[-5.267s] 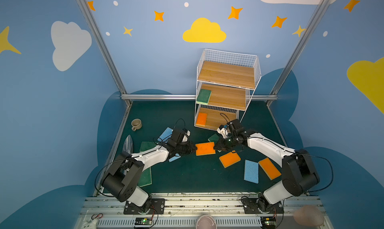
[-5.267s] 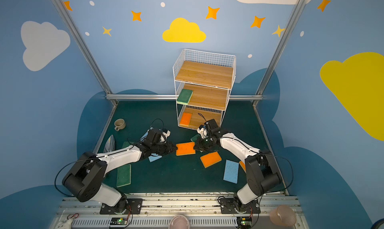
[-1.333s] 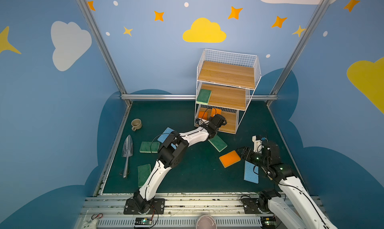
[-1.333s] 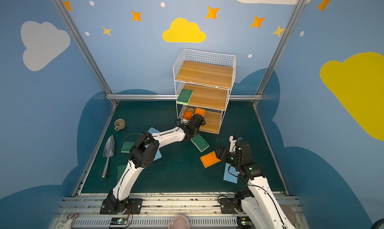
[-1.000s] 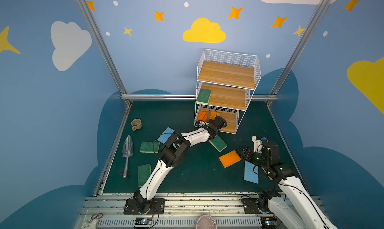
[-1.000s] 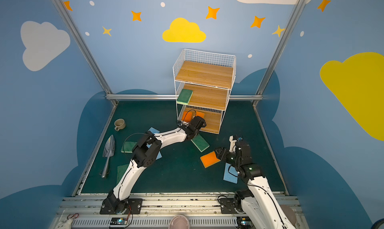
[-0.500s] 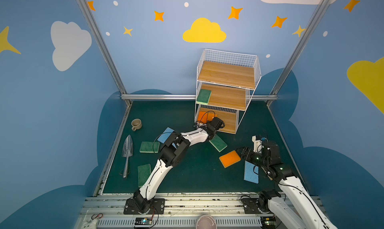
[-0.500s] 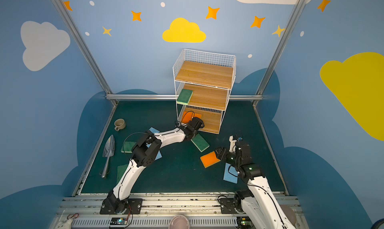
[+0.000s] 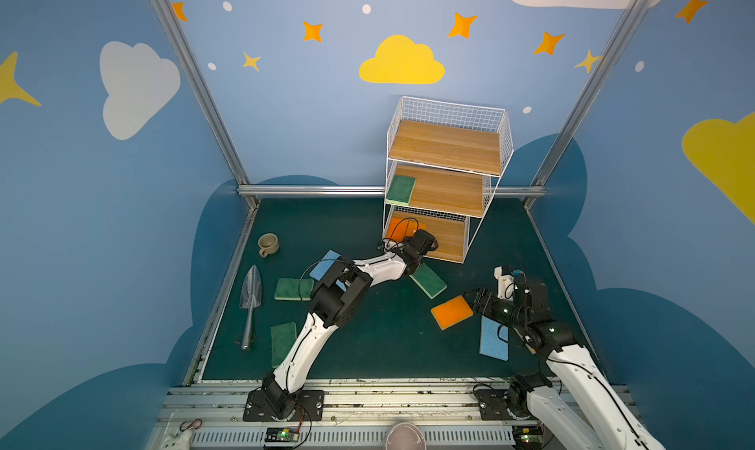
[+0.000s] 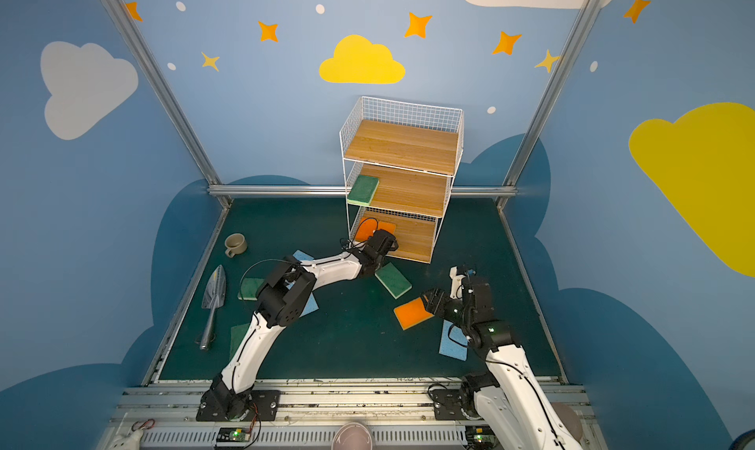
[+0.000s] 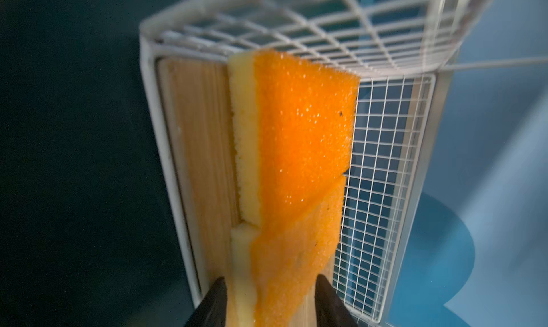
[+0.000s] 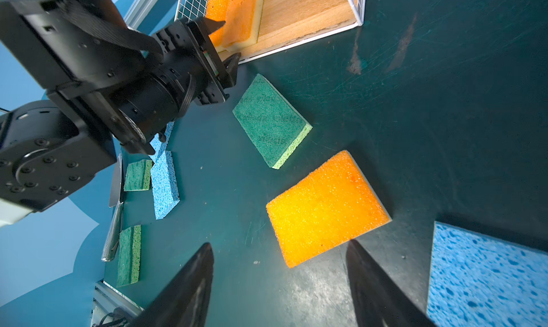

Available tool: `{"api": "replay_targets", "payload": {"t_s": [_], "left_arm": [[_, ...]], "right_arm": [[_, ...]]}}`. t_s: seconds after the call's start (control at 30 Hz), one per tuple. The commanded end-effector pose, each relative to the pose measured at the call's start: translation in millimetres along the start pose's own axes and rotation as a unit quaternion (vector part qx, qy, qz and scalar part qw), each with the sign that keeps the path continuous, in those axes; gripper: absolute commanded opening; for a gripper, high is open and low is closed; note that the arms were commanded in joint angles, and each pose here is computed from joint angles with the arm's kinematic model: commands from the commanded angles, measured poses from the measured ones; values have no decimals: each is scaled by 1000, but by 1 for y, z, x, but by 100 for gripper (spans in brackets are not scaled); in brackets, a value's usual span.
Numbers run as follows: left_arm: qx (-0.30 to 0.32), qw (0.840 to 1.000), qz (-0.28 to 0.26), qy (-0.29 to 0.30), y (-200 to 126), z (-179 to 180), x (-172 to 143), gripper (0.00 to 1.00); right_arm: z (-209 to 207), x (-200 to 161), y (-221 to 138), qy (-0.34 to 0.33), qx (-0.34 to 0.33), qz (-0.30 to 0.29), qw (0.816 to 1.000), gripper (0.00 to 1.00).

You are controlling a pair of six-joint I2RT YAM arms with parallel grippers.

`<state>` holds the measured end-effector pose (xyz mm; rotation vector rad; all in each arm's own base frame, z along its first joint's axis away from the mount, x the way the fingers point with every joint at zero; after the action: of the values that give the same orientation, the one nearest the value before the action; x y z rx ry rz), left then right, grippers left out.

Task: Arrange cleaning sponges on a shelf
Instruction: Place the cleaning sponge on the shelf.

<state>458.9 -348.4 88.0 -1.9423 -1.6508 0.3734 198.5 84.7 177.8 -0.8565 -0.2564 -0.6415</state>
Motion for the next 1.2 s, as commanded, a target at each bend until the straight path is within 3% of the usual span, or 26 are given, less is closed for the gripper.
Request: {"api": "replay_targets", "payload": {"t_s": [0.0,0.33,0.57,0.77,0.93,1.17], "left_arm": [[20,999,-7,26,-5,5,6,59],[5,999,-7,45,-27,7,11,74],[-14,998,4,63,-54,10,12,76],[-40,991,25,126,-87,18,18,78],[-55,973,55,218,-119,24,33,85],[-105,923,118,350,-165,36,55,93]], "right_arm": [[7,7,-4,-4,10,-9,1000,70],[8,8,-5,7,9,-6,1000,70],[5,9,-2,23,-5,13,1000,66],[-8,9,15,39,-37,41,998,59],[-23,11,32,57,-50,50,996,60],[-40,17,51,79,-44,35,995,60]]}}
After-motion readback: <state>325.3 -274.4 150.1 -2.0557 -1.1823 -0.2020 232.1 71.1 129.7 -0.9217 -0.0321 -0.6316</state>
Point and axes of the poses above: each gripper's point midway between its finger pads, its own y axis out along the fingers, its own z axis along the line the jaws close on, x = y × z, the point moved 6 cm from there along -y, back along the fingers, and after that the axes turned 5 degrees about y, right-handed, at the moved point
